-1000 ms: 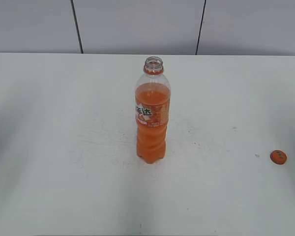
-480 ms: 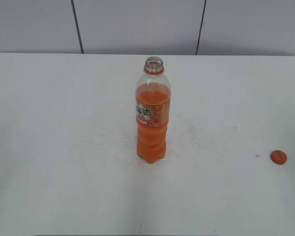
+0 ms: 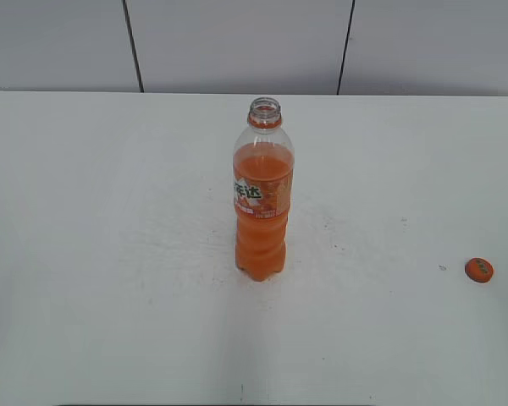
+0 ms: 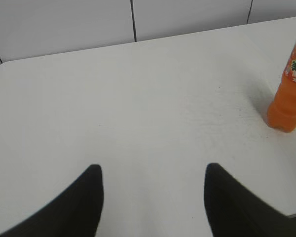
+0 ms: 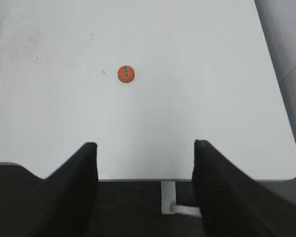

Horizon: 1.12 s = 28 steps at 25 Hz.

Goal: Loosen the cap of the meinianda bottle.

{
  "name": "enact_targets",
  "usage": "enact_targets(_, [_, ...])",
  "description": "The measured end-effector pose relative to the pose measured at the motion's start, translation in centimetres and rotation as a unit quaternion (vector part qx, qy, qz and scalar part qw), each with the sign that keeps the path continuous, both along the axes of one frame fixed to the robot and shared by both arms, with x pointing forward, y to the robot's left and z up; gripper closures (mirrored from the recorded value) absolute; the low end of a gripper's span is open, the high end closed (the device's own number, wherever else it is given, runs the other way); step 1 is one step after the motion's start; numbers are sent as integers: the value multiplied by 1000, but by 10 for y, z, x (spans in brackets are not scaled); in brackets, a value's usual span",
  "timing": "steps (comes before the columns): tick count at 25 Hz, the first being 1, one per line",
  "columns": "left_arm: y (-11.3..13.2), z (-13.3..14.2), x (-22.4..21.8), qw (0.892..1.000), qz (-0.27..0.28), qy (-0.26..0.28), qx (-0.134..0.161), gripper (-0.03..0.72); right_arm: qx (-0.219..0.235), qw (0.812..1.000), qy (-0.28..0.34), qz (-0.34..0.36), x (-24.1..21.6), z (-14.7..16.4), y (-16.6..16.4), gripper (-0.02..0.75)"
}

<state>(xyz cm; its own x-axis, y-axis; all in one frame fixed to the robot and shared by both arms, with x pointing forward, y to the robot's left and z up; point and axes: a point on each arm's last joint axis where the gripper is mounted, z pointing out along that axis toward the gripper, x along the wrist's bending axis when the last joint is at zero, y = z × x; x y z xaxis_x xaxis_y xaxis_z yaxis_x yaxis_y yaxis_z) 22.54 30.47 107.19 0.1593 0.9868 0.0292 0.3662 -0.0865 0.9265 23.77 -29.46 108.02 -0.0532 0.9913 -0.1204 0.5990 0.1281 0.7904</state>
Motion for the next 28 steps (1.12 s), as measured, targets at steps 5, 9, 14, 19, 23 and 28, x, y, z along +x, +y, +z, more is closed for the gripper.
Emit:
enact_targets(5, [-1,-1,1,1000,-2,0,-2,280,-28,998,-51,0,-21,-15,0,279])
enact_targets(9, [-1,-1,1,1000,-4,-1,-5,280,-30,999,-23,-1,-12,-37,-2,279])
enact_targets(14, [-1,0,1,1000,-4,-2,-5,281,-31,998,-53,-5,-3,-40,-3,279])
enact_targets(19, [-2,0,1,1000,2,-2,-7,281,-15,997,-76,-14,3,-42,-3,279])
enact_targets(23, [-3,0,0,999,44,-3,-7,281,-13,997,-78,-16,3,-42,-3,279])
enact_targets(28, [-4,0,0,997,72,-3,-7,281,-11,997,-76,-17,3,-43,-3,279])
